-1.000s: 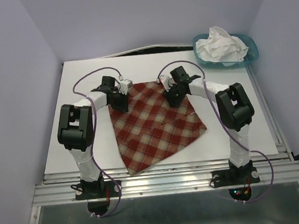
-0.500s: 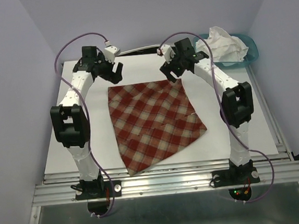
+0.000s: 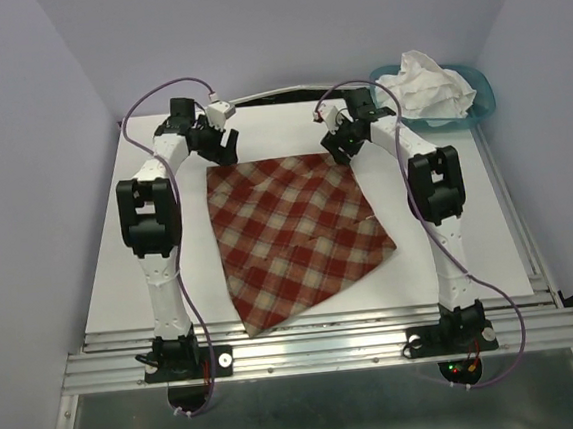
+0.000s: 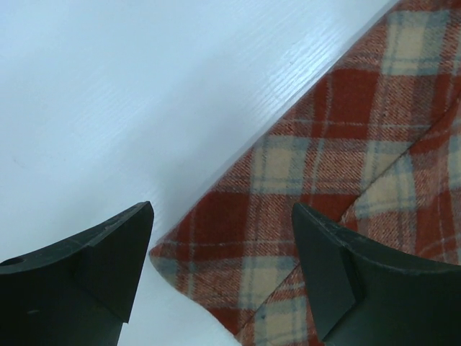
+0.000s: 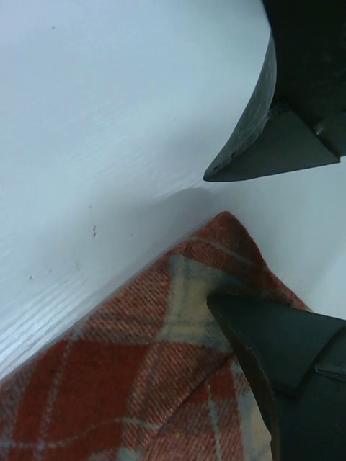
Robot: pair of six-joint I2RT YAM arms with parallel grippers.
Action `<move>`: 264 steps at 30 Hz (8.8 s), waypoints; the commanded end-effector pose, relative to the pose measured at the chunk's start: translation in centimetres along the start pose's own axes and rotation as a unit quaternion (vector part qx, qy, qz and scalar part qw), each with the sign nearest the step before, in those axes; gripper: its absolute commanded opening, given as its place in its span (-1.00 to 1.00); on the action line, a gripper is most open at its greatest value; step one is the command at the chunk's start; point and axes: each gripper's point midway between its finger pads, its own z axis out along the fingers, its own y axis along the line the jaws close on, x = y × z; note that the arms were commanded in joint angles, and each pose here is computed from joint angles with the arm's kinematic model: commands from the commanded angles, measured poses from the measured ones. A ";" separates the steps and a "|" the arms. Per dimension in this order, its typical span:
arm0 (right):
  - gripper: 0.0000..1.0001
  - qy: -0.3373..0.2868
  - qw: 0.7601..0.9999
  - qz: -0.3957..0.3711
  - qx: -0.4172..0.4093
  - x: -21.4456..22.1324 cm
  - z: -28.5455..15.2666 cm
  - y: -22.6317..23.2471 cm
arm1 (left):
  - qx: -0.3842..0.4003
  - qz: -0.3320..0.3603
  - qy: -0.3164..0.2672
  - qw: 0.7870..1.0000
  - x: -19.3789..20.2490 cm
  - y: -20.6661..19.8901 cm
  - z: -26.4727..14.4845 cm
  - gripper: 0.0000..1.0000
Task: Fold and stack the skirts
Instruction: Fold the skirt
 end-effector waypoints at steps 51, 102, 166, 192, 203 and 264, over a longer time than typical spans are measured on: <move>-0.99 -0.100 0.991 0.008 0.092 -6.3 -6.6 -7.3 | -0.080 0.084 -0.069 0.991 -8.7 6.3 -5.0 -1.00; 0.43 -0.021 0.988 -0.120 -0.094 2.8 -16.8 11.3 | 0.024 0.253 0.009 0.967 9.2 -17.9 -12.8 -1.00; 0.15 -0.061 0.989 -0.125 -0.045 1.1 -22.2 17.6 | 0.088 0.278 0.017 0.956 12.7 -25.3 -18.1 0.22; -0.24 0.153 0.973 0.061 -0.159 15.1 -11.9 21.9 | -0.032 0.169 0.235 0.957 19.1 -13.6 -4.3 -0.34; 0.14 0.040 0.925 0.194 -0.326 4.2 -15.1 30.9 | -0.082 0.109 0.081 0.987 1.0 -7.4 0.6 -0.25; 0.07 0.007 0.913 0.277 -0.299 1.5 -7.8 24.1 | -0.035 0.495 -0.051 0.867 14.0 -31.6 -13.0 0.97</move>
